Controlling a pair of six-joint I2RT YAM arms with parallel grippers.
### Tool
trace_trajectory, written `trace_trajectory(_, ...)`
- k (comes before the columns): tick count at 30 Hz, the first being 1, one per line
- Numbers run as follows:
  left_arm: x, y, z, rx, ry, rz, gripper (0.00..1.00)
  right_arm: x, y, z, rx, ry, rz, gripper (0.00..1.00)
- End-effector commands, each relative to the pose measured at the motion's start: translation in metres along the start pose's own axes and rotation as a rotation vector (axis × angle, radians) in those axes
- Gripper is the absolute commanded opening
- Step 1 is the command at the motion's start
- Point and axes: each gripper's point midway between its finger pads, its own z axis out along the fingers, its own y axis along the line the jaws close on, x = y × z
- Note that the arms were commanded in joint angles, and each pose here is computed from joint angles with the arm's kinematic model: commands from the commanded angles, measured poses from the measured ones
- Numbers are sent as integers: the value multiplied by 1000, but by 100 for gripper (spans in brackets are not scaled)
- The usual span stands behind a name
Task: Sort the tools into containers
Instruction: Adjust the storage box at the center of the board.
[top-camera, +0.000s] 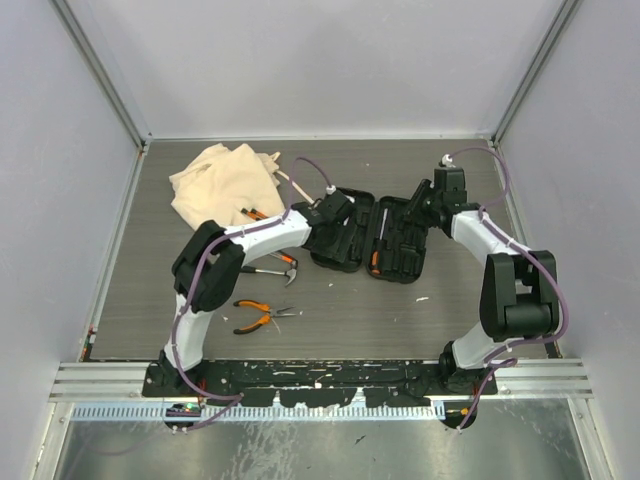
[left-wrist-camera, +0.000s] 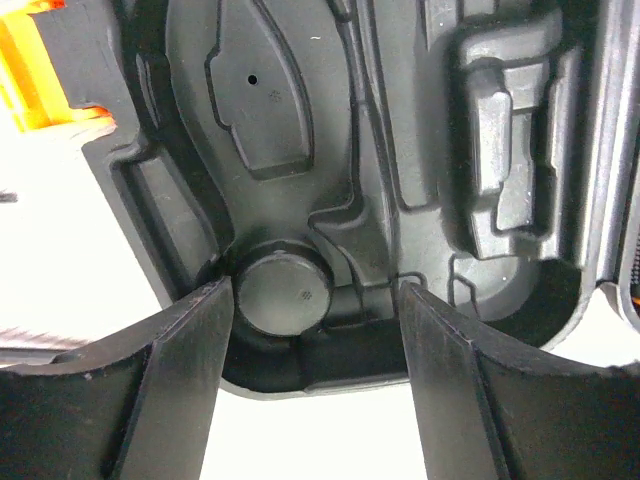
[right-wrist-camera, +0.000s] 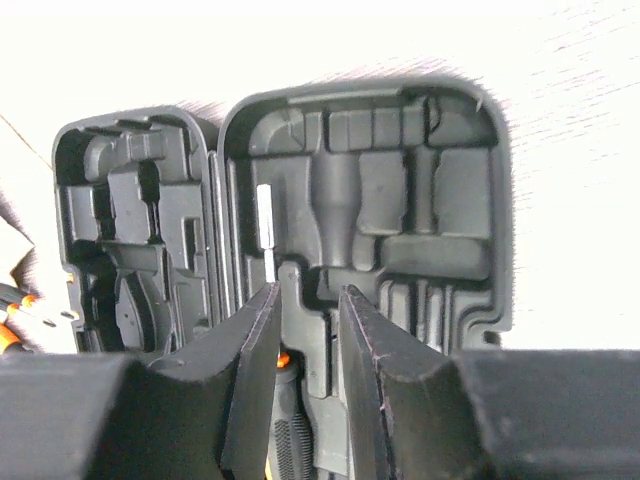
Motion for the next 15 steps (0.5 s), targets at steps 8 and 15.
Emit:
trace_trajectory(8, -13, 36, -57, -27, -91, -22, 72, -32, 28, -27, -98, -106, 6, 38)
trace_trajectory(15, -49, 22, -103, 95, -225, -43, 81, -38, 39, -34, -156, -143, 32, 42)
